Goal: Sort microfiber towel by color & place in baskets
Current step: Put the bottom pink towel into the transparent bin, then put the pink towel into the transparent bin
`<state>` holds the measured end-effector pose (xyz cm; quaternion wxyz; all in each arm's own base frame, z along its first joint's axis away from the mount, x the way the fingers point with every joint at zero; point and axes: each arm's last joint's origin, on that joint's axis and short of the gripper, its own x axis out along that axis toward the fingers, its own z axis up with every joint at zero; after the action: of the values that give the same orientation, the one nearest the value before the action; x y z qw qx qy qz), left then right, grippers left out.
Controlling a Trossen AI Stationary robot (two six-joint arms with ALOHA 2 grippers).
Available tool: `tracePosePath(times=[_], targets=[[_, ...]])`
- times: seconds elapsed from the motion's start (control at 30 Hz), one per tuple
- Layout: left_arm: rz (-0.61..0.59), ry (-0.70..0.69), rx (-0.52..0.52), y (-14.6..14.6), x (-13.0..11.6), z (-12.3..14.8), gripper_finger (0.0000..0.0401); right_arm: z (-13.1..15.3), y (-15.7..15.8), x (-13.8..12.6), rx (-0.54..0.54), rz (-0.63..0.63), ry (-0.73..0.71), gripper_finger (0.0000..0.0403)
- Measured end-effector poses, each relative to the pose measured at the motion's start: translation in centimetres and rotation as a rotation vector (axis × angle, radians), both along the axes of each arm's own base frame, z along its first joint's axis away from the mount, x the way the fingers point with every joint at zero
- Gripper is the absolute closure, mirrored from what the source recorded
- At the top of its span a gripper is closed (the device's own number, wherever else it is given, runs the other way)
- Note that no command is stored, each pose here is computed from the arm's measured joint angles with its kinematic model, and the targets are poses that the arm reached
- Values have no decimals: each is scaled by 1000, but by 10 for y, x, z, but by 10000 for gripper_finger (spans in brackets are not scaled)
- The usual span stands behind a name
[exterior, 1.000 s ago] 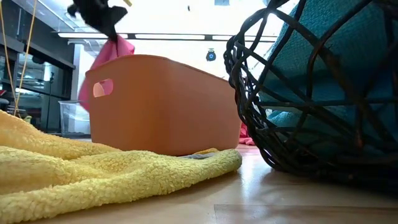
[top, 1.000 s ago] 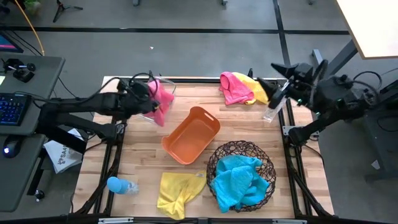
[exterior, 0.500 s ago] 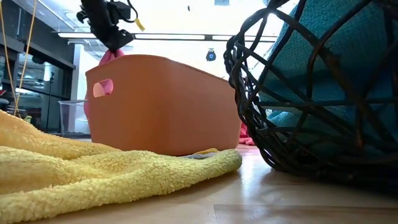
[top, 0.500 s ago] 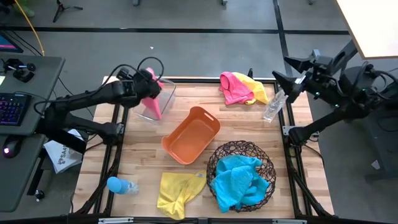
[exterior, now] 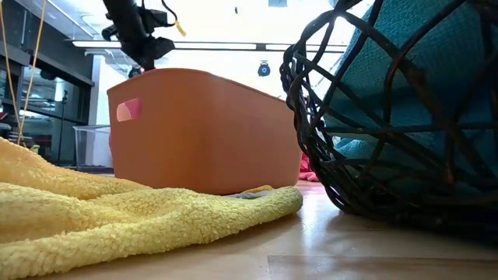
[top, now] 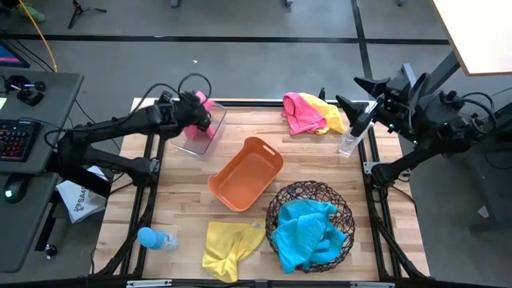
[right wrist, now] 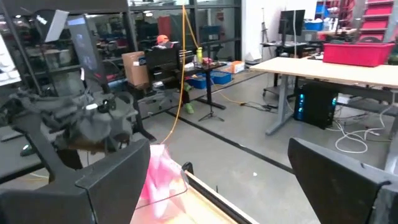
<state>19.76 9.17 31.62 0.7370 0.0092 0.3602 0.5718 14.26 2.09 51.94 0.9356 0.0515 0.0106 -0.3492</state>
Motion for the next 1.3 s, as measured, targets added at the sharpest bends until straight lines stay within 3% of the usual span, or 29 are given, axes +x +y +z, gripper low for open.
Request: tracePosePath(times=[0.2,0.37,0.57,0.67,0.83,1.0,1.17,1.3], targets=[[8,-20,-68,-19,-14,-45,401,0,-1,-1,29,-15,-28,25],[-83,4,-133,-22,-19,-65,394,0,0,0,41,-23,-38,25],[-61,-56,-205,-11,-25,-72,335,-3,-3,7,58,-54,-40,25],[-115,-89,-272,-8,-27,-70,295,-6,-4,16,43,-77,-7,25],[-277,-186,-425,-12,-30,-55,232,-14,-7,34,60,-60,33,25],[-351,-375,-465,-20,-41,-21,188,-26,-14,60,162,-63,25,25],[-426,-585,-386,-33,-60,21,174,-51,-35,107,351,-32,42,25],[-458,-692,-270,-40,-74,39,173,-88,-63,148,410,-80,203,25]])
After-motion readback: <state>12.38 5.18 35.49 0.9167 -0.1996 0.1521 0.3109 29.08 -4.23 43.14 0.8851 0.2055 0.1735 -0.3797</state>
